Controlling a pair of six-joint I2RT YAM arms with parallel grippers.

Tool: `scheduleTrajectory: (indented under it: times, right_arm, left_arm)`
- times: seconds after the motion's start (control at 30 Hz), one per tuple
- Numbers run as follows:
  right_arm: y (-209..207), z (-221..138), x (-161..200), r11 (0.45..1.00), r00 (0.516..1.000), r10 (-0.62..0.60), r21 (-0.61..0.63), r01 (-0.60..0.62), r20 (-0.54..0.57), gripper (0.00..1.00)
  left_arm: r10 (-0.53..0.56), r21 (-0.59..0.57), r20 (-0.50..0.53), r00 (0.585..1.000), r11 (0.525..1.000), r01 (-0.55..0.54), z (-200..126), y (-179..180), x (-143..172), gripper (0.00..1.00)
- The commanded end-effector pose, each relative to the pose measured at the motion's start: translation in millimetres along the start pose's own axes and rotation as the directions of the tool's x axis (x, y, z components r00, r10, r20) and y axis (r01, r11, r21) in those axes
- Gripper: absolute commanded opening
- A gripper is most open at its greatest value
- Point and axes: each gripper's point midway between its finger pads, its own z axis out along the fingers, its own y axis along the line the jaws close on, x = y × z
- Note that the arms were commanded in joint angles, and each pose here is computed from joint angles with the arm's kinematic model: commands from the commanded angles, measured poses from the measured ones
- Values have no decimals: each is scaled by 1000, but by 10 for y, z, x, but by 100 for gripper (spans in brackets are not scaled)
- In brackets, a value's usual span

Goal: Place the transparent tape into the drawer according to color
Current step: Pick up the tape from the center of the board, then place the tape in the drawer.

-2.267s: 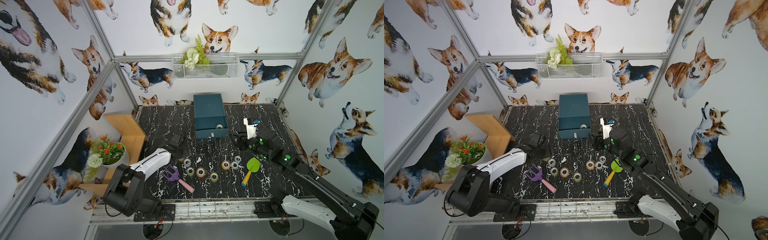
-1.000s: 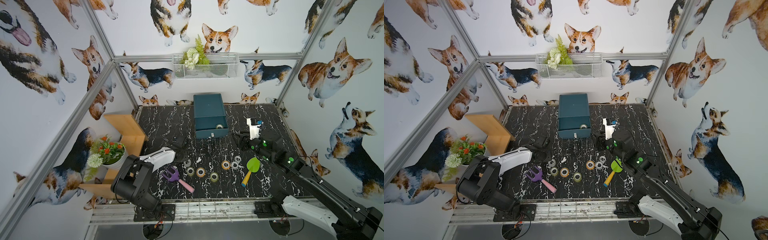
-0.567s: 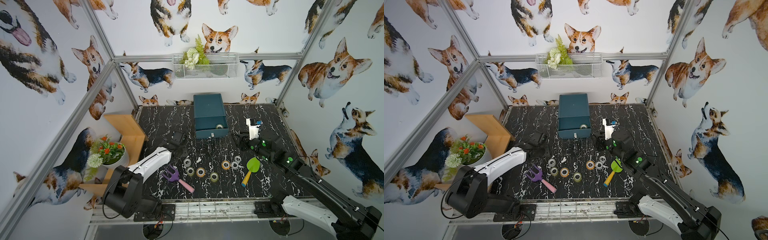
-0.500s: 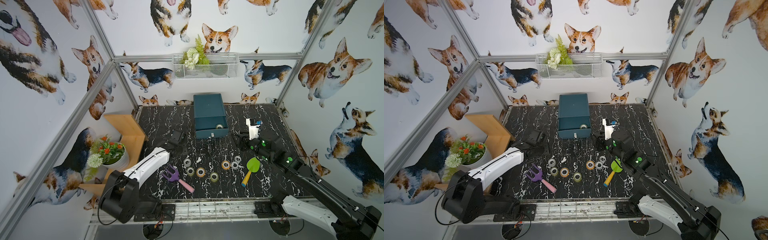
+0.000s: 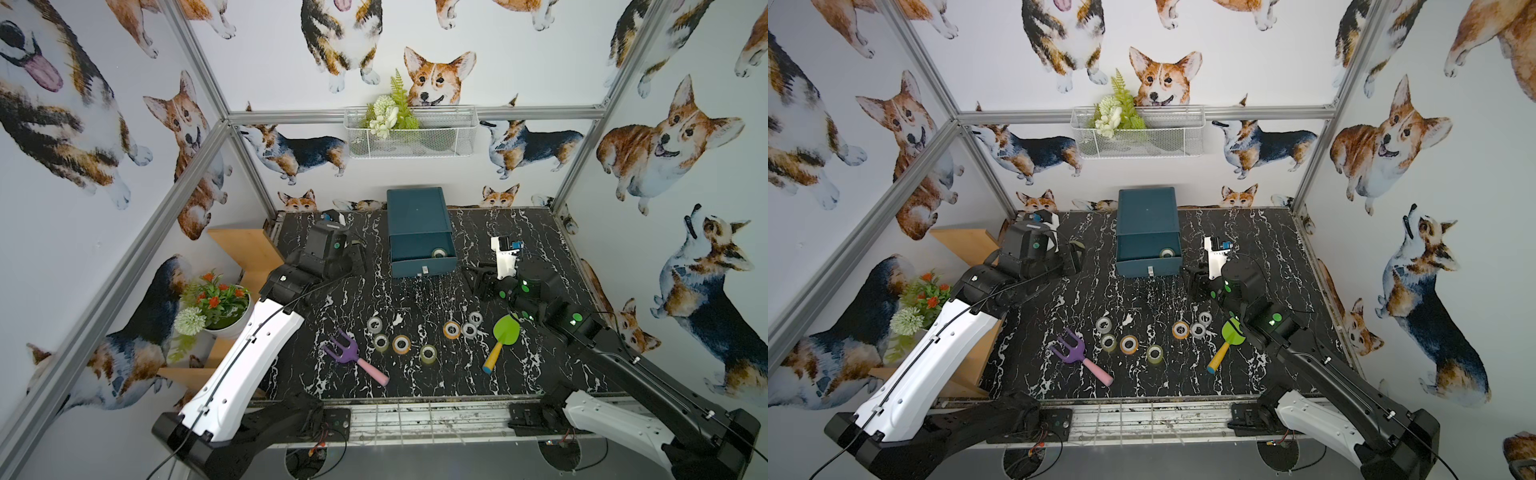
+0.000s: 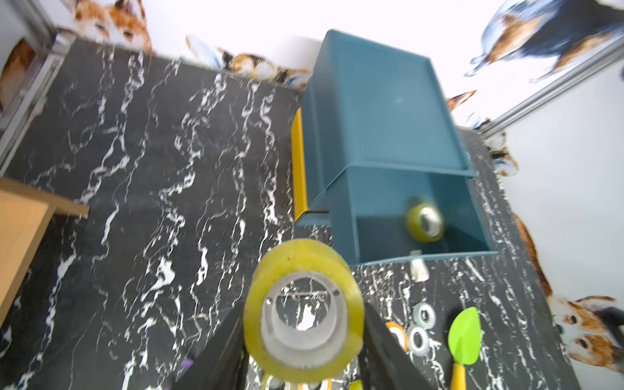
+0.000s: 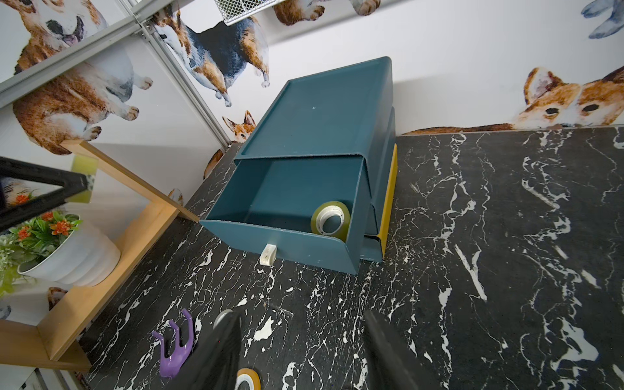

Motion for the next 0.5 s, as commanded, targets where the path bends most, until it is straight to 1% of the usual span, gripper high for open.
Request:
scheduleTrajectory:
  times: [0.0, 0.07, 0.2, 0.27, 0.37, 0.47]
  right_arm:
    - [23, -16, -127, 1000, 999, 13, -4, -13, 44, 62]
    - [6, -22, -122, 1000, 999, 14, 6, -15, 42, 62]
    - [-17, -49, -114, 1000, 999, 18, 18, -19, 40, 62]
    - [-38, -66, -118, 999, 999, 21, 28, -22, 41, 62]
    - [-57, -87, -106, 999, 999, 22, 35, -24, 41, 62]
    - [-73, -97, -89, 999, 999, 25, 42, -27, 39, 62]
  left_arm:
    - [33, 66, -16, 999, 997, -31, 89, -265, -62, 49]
    - [49, 107, -12, 999, 993, -47, 230, -486, -118, 49]
    - [86, 150, -21, 996, 985, -82, 542, -814, -163, 49]
    - [110, 145, -50, 993, 984, -102, 751, -896, -120, 49]
    - [136, 124, -91, 987, 984, -125, 1016, -913, -31, 48]
    - [157, 93, -112, 981, 985, -147, 1167, -879, 13, 48]
